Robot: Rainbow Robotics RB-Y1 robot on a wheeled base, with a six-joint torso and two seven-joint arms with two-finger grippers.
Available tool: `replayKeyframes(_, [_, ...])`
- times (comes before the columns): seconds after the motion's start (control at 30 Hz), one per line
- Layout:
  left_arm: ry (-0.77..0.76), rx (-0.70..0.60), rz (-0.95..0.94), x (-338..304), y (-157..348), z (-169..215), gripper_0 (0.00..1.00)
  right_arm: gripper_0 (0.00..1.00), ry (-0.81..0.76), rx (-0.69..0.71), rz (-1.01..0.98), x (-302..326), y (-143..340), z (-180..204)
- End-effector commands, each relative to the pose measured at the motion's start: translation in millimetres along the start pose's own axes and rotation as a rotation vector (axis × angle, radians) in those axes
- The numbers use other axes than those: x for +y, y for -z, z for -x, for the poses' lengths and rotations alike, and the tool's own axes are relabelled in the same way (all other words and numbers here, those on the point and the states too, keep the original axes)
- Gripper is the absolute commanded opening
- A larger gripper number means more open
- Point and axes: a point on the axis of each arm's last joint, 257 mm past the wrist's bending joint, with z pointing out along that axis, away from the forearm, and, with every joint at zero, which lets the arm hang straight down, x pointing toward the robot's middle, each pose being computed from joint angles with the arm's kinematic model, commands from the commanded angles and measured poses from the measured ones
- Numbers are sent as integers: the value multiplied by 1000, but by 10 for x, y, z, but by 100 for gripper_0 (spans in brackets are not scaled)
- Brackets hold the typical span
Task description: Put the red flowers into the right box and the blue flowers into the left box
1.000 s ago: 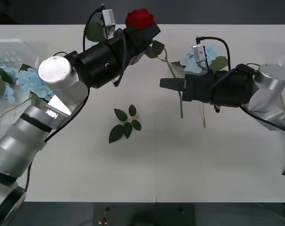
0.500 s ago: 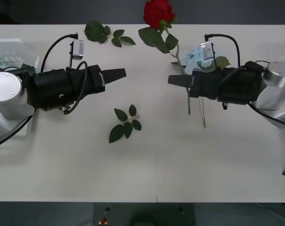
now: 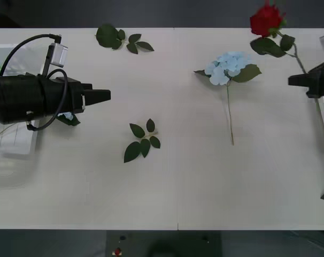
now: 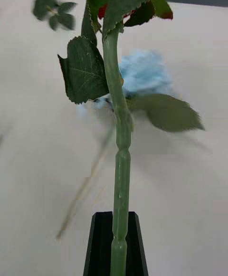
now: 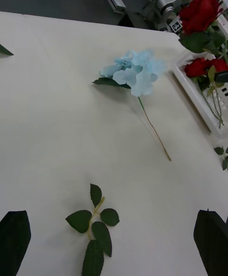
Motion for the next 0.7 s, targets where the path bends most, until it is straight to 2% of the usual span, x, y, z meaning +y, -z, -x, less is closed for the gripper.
replayKeyframes(0.03, [-156,-31,1,-25,-2,155,100,0,9,13,-185,-624,325,1])
replayKeyframes(0.37, [-123,-49,-27,-75,-15,170,100,0,-55,40,-568,-1874,954,-571])
replayKeyframes(0.7, [-61,-70,-48,-97,4,212,100,0,-64,120,-775,-2488,1495,-1054])
